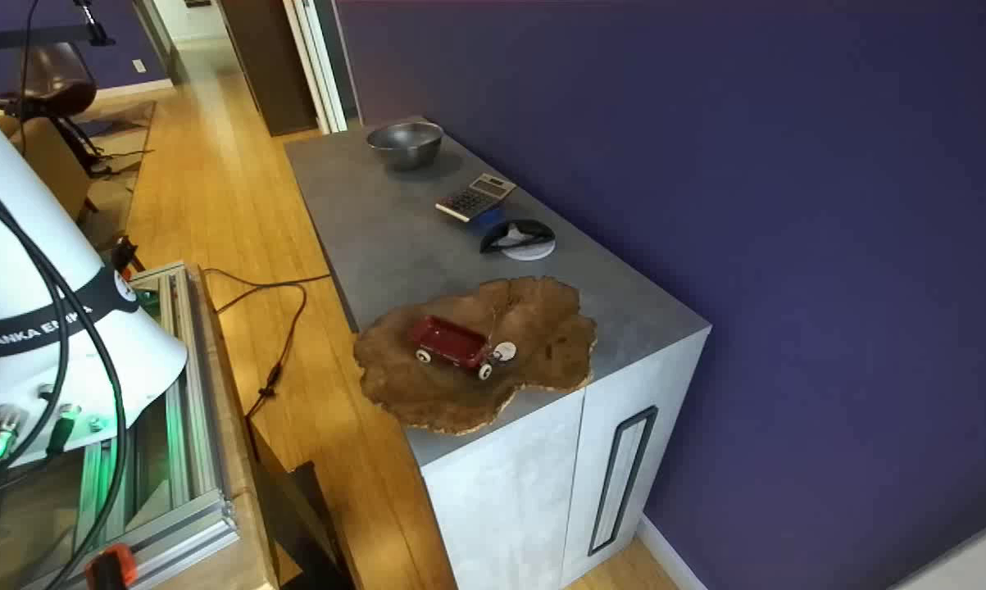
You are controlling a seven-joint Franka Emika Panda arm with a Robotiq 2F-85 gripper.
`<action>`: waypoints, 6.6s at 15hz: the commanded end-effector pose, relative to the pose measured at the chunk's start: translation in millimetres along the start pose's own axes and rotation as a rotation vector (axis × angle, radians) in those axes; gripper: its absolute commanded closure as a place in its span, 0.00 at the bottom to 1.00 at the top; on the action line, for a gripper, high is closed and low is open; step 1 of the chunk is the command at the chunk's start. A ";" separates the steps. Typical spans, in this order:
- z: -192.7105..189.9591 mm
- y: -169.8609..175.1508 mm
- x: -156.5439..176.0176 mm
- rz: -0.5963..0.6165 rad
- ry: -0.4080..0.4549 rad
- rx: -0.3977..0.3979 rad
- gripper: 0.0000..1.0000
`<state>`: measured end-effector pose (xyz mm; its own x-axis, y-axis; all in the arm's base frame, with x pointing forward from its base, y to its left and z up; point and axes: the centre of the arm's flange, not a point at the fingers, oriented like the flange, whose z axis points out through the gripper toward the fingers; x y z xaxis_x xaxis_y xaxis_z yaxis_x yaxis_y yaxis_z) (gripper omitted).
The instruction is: Remove the wagon from the brown bowl
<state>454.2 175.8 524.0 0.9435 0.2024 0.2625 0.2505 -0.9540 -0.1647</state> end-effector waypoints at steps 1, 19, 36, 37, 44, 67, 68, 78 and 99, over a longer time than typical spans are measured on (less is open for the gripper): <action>0.0 -0.1 0.0 0.000 0.000 0.000 0.00; 158.9 184.9 -133.6 0.666 -0.139 -0.210 0.00; 198.9 296.7 -182.3 1.080 -0.259 -0.284 0.00; 202.6 311.7 -190.9 1.125 -0.285 -0.271 0.00; 213.8 330.2 -221.4 1.183 -0.308 -0.178 0.00; 276.6 370.1 -231.7 1.260 -0.125 -0.219 0.99; 273.4 371.3 -234.3 1.262 -0.133 -0.225 1.00; 229.2 362.0 -244.1 1.157 -0.135 -0.173 0.99; 227.0 113.1 -141.8 0.402 -0.143 -0.230 0.96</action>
<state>398.0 89.8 252.3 0.9802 -0.1787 0.0851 -0.1788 -0.9839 -0.0071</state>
